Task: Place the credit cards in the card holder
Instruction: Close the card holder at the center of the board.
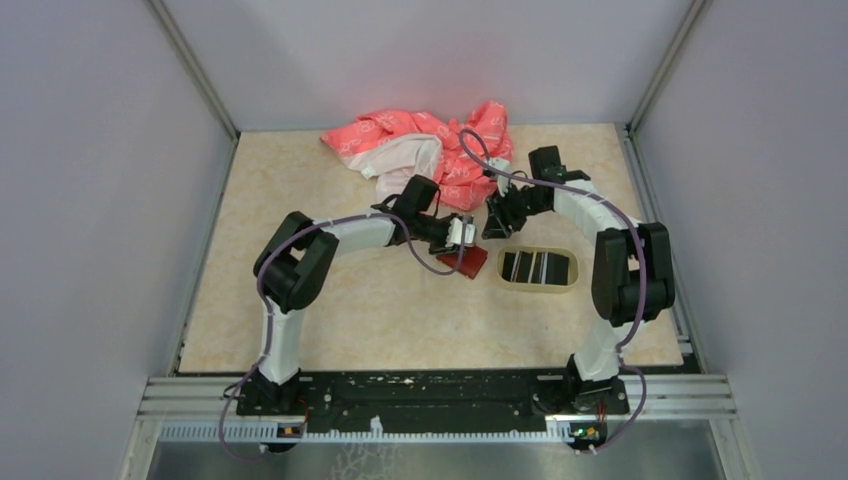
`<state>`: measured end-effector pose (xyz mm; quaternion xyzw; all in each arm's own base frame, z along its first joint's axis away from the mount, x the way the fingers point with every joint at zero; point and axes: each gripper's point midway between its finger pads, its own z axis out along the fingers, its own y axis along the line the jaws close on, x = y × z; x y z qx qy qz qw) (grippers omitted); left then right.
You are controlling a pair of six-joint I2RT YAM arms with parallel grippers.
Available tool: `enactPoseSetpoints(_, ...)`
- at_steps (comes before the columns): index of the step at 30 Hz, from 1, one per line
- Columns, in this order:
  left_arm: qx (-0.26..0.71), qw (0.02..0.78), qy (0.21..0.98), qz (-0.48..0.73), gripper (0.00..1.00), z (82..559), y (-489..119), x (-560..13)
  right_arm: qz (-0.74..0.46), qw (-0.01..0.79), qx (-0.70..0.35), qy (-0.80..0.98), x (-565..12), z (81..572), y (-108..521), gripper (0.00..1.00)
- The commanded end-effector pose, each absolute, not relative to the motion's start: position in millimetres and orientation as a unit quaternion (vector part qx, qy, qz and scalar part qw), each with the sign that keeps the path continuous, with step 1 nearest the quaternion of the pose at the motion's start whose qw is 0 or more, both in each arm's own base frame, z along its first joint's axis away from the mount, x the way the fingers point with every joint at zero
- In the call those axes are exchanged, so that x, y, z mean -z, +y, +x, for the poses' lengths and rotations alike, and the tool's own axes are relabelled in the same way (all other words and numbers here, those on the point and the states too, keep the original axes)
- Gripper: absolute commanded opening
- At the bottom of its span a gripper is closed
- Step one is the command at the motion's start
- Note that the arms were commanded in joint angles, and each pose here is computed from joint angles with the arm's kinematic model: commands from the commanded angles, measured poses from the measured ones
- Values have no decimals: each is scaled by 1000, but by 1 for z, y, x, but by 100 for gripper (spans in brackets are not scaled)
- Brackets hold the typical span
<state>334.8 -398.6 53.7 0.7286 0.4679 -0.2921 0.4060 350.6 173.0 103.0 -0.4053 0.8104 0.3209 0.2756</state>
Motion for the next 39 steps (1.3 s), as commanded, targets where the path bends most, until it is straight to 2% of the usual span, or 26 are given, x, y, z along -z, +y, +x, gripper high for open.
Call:
enactPoseSetpoints(1,291,383,475,736,40,332,-401,-44,-416,305,-323,794,-127,360,179,45)
enactPoseSetpoints(20,288,438,501,689,42,348,-412,-67,-413,308,-321,794,-128,361,178,44)
enactPoseSetpoints(26,288,427,512,688,27,348,-410,-60,-413,311,-322,794,-130,361,177,44)
enactPoseSetpoints(30,293,426,520,679,0,351,-413,-64,-412,309,-320,795,-129,360,176,43)
enactPoseSetpoints(35,292,420,568,645,0,354,-407,-72,-428,314,-320,784,-131,356,176,43)
enactPoseSetpoints(39,294,417,643,571,0,350,-392,-88,-473,341,-337,740,-144,343,183,45)
